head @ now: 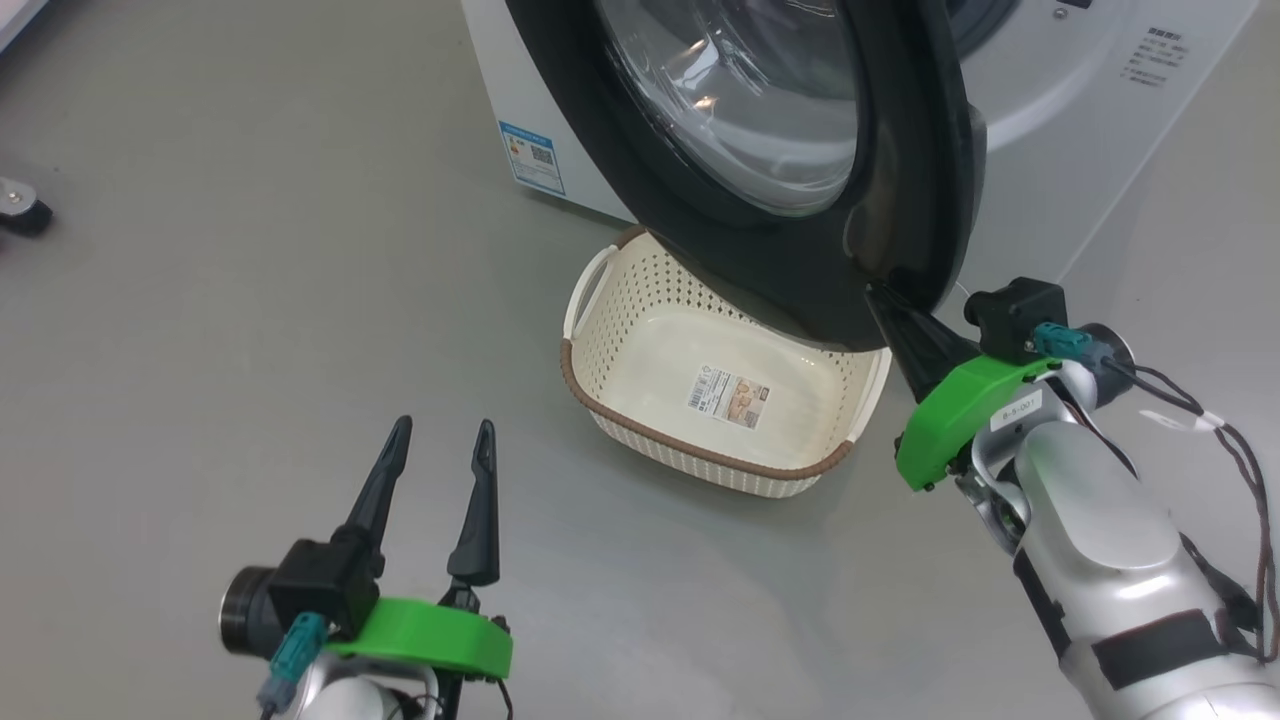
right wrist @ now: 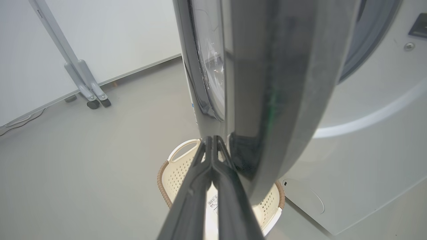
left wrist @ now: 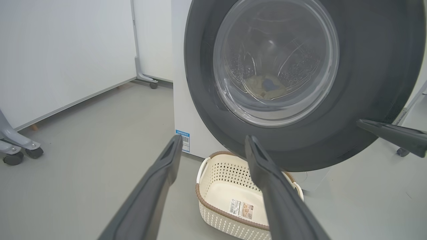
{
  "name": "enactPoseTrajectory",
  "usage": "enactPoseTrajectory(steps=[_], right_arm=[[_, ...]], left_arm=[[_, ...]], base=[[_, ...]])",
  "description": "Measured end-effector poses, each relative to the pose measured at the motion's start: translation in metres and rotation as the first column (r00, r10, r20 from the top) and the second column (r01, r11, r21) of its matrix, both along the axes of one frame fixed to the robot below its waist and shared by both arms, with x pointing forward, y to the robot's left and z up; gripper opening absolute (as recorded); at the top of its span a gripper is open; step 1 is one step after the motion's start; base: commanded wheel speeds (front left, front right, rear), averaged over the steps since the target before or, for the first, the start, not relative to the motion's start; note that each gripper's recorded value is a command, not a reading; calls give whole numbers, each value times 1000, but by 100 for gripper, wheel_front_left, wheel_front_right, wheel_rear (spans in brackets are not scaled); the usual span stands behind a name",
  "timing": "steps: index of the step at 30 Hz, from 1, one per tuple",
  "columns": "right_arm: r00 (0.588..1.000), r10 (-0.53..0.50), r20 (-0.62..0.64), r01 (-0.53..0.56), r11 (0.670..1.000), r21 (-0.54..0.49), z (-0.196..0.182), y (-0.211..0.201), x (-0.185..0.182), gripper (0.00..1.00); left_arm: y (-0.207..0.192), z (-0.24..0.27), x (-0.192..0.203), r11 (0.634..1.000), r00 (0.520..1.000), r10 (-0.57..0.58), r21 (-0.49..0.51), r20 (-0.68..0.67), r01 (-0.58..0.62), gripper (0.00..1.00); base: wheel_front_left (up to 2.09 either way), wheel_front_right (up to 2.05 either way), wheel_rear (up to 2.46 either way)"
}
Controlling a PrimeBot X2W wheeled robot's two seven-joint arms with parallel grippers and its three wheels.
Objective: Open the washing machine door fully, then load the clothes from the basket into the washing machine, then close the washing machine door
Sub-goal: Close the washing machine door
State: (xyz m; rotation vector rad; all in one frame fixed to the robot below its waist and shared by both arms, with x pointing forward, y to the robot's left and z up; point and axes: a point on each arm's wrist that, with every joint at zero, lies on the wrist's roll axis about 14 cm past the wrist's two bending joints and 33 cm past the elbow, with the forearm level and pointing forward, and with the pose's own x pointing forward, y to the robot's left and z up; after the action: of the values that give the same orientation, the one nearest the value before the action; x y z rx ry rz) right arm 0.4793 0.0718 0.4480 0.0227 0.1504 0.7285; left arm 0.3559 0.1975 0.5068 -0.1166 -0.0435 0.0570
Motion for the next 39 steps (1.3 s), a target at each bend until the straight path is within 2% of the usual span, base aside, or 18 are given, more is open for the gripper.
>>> enactPoseTrajectory(steps=[15, 22, 39], right_arm=[[998, -59, -15, 58, 998, -34, -11, -13, 26, 0], [992, -118, -37, 116, 991, -63, -18, -29, 53, 0], [978, -204, 37, 206, 975, -84, 1, -49, 128, 0]], left_arm=[[-3, -1, 9, 1000, 1000, -2, -5, 1, 2, 100], [-3, -3, 14, 1000, 1000, 4, -15, -2, -4, 100], [0, -8, 23, 1000, 1000, 11, -6, -14, -11, 100]], base=[[0, 0, 0], [0, 0, 0], [0, 0, 0]])
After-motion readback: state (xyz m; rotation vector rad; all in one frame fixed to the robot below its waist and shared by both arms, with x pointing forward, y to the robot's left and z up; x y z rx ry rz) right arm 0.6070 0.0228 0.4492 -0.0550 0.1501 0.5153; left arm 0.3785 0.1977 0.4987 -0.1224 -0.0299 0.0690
